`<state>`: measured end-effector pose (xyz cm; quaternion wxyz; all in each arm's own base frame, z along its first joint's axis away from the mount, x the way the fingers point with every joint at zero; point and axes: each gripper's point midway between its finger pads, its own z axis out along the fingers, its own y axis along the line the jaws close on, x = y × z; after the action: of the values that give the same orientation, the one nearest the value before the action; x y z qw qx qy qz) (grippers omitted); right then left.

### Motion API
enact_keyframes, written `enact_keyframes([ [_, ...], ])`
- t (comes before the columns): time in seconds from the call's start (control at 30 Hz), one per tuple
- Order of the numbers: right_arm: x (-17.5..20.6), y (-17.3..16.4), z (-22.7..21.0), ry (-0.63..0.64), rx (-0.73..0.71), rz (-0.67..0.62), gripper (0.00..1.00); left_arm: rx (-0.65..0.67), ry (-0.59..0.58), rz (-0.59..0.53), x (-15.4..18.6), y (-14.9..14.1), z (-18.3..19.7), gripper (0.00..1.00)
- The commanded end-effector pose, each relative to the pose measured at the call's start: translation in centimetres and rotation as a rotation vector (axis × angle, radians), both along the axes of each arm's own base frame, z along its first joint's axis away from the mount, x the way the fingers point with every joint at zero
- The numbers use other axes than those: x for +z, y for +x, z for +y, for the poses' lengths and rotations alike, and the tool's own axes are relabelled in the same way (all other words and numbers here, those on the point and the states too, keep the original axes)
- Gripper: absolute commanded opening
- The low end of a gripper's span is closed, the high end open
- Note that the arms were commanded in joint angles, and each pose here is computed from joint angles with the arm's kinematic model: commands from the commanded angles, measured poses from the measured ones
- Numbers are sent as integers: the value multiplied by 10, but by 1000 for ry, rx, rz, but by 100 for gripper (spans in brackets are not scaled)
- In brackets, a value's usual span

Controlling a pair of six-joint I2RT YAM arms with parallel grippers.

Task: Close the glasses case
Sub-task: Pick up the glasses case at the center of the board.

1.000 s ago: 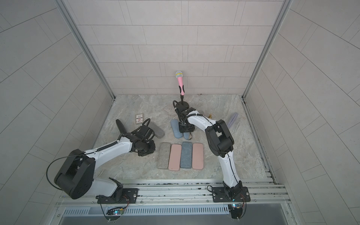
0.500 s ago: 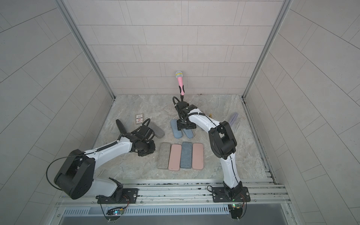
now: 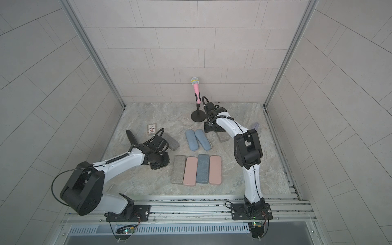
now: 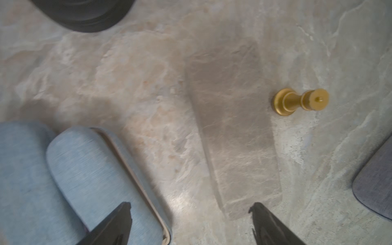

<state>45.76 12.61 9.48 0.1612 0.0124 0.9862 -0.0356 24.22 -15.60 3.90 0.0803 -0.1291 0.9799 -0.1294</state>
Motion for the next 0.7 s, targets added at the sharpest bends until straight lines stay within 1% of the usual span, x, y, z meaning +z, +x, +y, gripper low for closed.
enact_keyframes([
  [0.0,-14,3,-18,-46,15,51,96,-12,13,8,-1,2,1,11],
  [0.17,-32,10,-32,-47,1,86,98,-16,12,13,-2,4,-1,11],
  [0.2,-35,10,-34,-47,0,93,100,-16,12,13,-2,4,-2,11],
  [0.5,-62,8,-50,-21,-33,157,100,-20,14,18,-3,6,-3,11],
  [0.6,-68,5,-49,-13,-29,173,98,-19,13,16,-2,7,-3,11],
  [0.67,-72,2,-47,0,-25,184,94,-21,13,16,-2,7,-3,11],
])
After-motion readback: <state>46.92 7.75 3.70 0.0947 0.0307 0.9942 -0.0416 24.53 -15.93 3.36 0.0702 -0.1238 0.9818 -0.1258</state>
